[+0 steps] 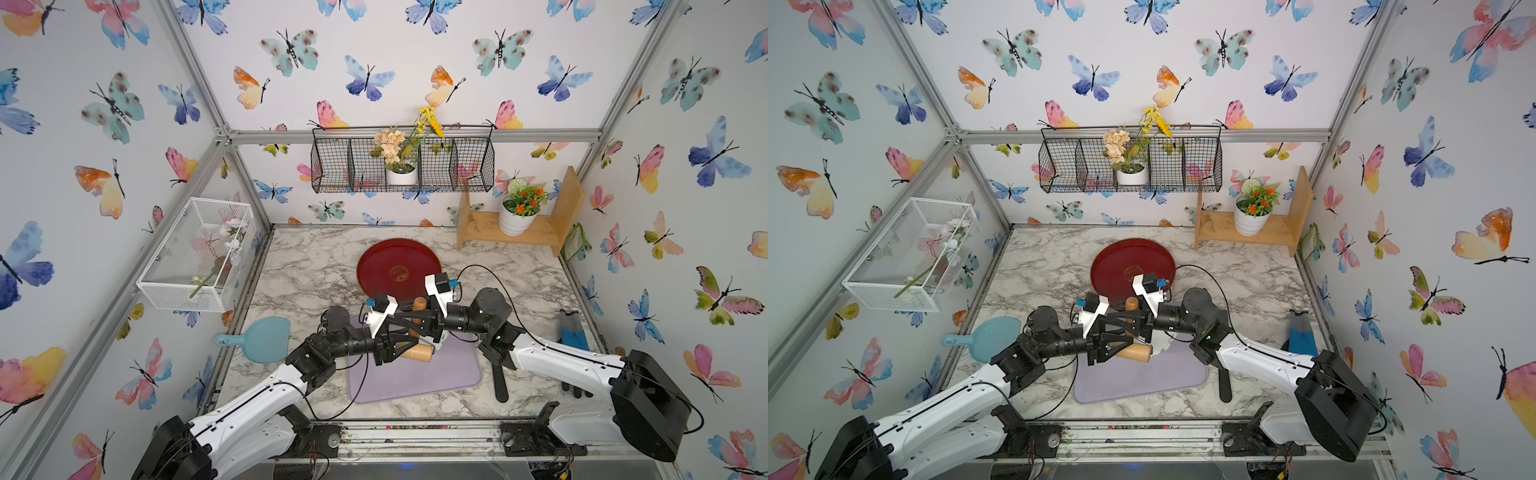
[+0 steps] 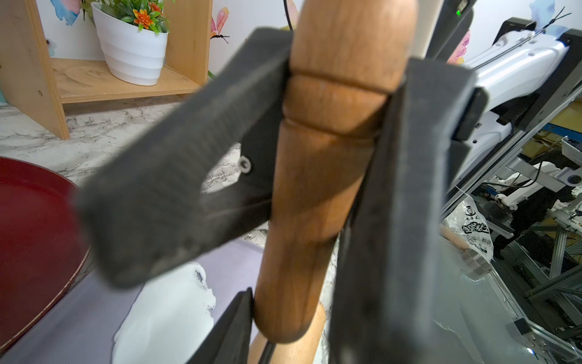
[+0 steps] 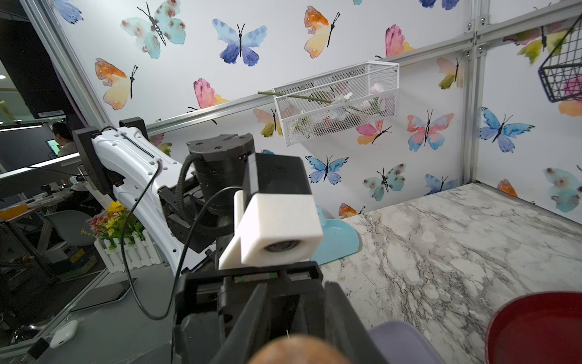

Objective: Roll out the dumpling wrappers from the dough
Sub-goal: Adjust the rolling pin.

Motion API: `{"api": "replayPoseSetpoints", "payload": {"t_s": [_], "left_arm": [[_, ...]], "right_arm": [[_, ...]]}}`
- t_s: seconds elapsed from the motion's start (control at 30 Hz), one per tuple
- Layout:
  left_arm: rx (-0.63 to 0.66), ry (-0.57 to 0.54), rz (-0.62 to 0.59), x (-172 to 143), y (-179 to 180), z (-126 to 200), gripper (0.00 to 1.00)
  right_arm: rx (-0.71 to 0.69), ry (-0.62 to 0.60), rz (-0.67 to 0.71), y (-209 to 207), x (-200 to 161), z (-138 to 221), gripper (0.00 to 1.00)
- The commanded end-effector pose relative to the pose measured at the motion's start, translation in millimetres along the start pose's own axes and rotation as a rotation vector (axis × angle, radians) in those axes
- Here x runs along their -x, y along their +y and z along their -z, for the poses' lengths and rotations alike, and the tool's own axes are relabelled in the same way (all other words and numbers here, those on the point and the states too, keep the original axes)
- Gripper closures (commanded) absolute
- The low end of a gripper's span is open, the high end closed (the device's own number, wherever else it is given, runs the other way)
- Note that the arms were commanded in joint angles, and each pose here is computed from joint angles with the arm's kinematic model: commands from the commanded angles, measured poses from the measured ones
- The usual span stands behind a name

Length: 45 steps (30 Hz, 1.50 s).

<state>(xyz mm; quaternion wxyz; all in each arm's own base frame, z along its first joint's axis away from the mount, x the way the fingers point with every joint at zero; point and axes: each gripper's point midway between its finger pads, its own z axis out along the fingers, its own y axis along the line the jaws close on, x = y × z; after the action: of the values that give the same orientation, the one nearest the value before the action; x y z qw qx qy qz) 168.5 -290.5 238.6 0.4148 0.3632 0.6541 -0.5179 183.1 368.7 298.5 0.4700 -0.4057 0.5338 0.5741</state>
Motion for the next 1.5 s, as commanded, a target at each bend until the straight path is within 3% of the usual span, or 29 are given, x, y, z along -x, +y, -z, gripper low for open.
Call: {"api": "replayPoseSetpoints", "payload": {"t_s": [0.0, 0.17, 0.37, 0.47, 0.63, 0.77, 0.87, 1.07, 1.17, 1.47], "left_arm": [[-0.002, -0.034, -0.02, 11, -2, -3, 0.55], [-0.004, -0.039, -0.021, 11, -3, -5, 0.63], [-0.001, -0.043, -0.025, 12, -3, -5, 0.89], [0.0, -0.041, -0.029, 12, -4, -4, 1.0], [0.016, -0.028, -0.044, 9, -3, -1, 1.0], [0.026, -0.024, -0.061, 8, -4, 2, 1.0], [0.036, -0.018, -0.071, 7, -3, 3, 1.0], [0.027, -0.002, -0.091, 3, -4, 3, 1.0], [0.031, -0.003, -0.102, 4, -4, 3, 1.0], [0.03, 0.006, -0.124, 3, -5, 4, 1.0]], "right_arm": [[0.038, -0.046, 0.014, 8, 12, 3, 0.98], [0.04, -0.042, 0.008, 8, 11, 3, 0.98], [0.028, -0.026, -0.002, 6, 7, 2, 0.98], [-0.002, -0.005, -0.009, 0, 4, 1, 0.82], [-0.017, 0.047, 0.027, 0, 0, 3, 0.5], [-0.044, 0.074, 0.081, 1, -1, 9, 0.34], [-0.07, 0.089, 0.12, 2, 0, 15, 0.28], [-0.105, 0.094, 0.159, 5, 7, 24, 0.26], [-0.092, 0.107, 0.15, 7, 5, 23, 0.3], [-0.058, 0.125, 0.134, 13, 4, 23, 0.6]]}}
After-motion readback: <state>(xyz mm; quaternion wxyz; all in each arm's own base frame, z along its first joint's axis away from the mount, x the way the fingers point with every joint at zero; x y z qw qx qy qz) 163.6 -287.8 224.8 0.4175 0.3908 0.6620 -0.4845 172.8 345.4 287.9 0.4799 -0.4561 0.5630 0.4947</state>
